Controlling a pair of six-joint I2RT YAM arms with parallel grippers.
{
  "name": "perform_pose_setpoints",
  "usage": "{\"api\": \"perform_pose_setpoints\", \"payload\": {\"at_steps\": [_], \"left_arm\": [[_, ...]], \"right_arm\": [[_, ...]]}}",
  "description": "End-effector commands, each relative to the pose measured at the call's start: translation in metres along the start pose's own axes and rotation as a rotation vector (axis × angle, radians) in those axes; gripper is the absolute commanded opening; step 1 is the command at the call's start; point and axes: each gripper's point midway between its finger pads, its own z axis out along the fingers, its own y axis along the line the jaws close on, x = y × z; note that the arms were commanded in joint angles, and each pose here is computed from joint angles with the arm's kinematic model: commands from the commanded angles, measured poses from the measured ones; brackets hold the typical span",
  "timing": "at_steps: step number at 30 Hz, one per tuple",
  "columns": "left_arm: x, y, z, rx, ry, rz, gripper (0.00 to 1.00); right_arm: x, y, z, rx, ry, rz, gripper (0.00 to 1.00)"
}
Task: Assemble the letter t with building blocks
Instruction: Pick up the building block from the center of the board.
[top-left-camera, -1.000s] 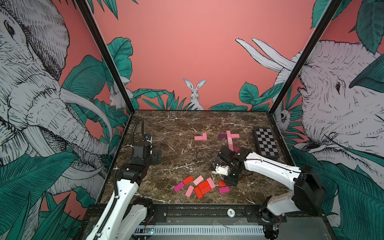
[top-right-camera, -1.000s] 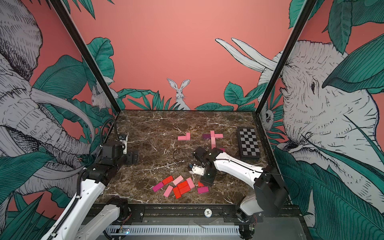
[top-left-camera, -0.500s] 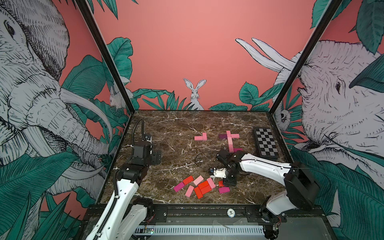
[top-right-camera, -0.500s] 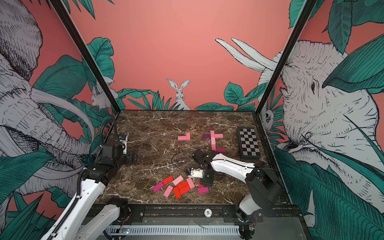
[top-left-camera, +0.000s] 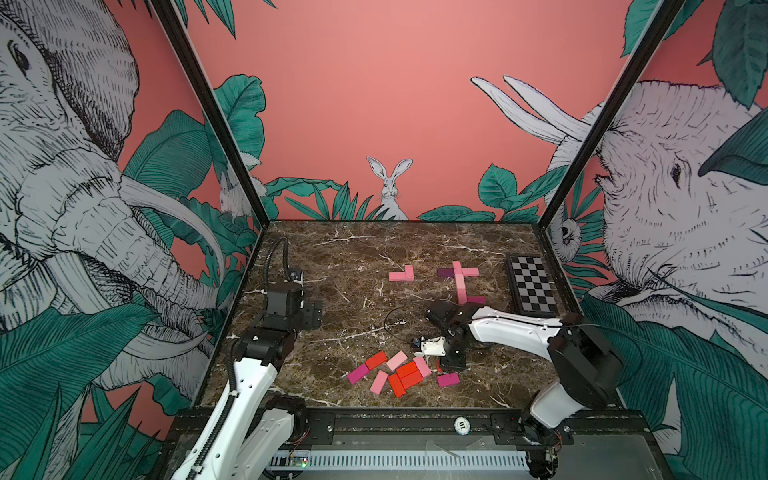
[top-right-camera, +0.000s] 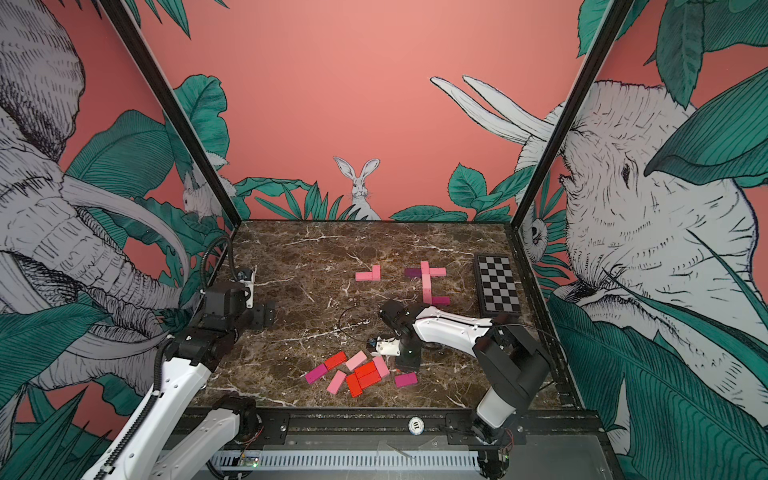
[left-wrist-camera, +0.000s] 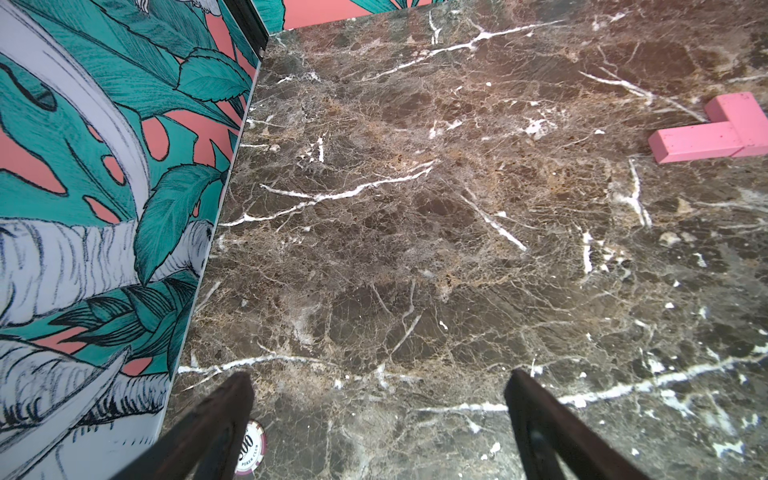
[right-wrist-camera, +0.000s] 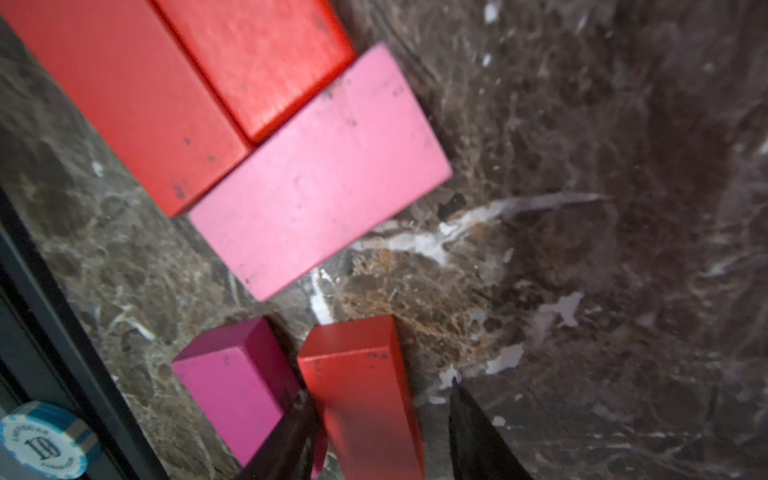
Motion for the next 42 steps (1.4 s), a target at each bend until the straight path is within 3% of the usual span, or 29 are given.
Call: {"api": "perform_pose_setpoints", "payload": {"at_steps": [1, 11, 18, 24, 34, 42], "left_arm": [[0.006, 0.003, 0.001, -0.014, 0.019, 0.006, 0.97], [0.006, 0.003, 0.001, -0.014, 0.019, 0.006, 0.97], [0.006, 0.003, 0.000, -0.015, 0.018, 0.007, 0.97], [0.005, 0.003, 0.000, -0.014, 0.014, 0.008, 0.97], [0.004, 0.003, -0.002, -0.012, 0.000, 0.008, 0.97], [0.001, 0.003, -0.005, -0.004, -0.026, -0.002, 0.97]], "right_arm": [[0.000, 0.003, 0.002, -0.007, 0.002, -0.024, 0.50], [0.005, -0.006, 0.009, 0.033, 0.056, -0.019, 0.42], [0.006, -0.012, 0.010, 0.055, 0.071, -0.018, 0.28], [-0.008, -0.021, -0.011, 0.100, -0.004, -0.046, 0.17], [-0.036, -0.109, -0.072, 0.222, -0.111, -0.123, 0.13], [-0.059, -0.174, -0.096, 0.286, -0.123, -0.216, 0.13]]}}
